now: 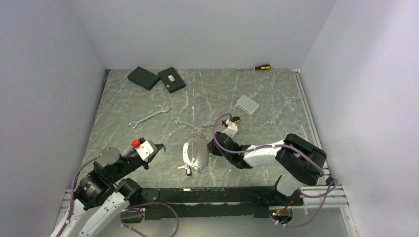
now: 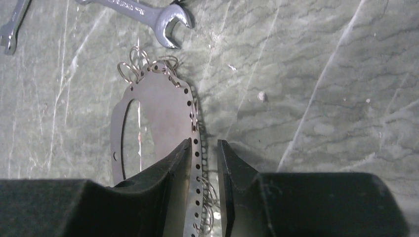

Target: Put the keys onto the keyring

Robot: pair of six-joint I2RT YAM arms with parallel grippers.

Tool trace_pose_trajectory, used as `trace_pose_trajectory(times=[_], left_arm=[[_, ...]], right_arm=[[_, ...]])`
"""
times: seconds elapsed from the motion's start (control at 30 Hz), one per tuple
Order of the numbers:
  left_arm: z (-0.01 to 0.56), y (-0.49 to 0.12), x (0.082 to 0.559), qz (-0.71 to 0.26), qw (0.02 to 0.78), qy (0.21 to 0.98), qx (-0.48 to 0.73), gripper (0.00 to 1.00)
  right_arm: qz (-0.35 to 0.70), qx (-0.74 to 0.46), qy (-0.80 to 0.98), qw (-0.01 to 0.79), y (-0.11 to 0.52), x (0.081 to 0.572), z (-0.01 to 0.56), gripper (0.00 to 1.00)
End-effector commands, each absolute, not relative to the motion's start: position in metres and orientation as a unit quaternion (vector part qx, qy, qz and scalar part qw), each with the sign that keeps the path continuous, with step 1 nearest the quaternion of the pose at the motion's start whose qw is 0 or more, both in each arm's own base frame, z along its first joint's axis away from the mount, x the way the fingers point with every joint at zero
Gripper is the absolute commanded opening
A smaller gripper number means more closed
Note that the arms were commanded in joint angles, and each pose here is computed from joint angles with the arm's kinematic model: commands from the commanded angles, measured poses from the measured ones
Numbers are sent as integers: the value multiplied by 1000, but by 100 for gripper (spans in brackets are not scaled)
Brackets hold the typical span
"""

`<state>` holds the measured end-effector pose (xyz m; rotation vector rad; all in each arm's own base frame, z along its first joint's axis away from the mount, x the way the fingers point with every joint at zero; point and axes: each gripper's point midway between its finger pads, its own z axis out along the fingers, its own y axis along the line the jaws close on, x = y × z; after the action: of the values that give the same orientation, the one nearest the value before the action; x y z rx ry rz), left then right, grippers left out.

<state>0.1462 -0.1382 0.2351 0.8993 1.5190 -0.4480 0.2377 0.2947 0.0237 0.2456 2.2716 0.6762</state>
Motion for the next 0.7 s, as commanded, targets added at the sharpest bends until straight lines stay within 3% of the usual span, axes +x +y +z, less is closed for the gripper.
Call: trace_pose_trajectory(times=[0.0,0.67], left_arm=[[246,-138,149,-196,630,650,378,0],[244,-139,151,-194,626,655,377,0]], right_arm=[[271,113,867,403,304,256,36,29],[273,112,862,413,307,271,36,26]])
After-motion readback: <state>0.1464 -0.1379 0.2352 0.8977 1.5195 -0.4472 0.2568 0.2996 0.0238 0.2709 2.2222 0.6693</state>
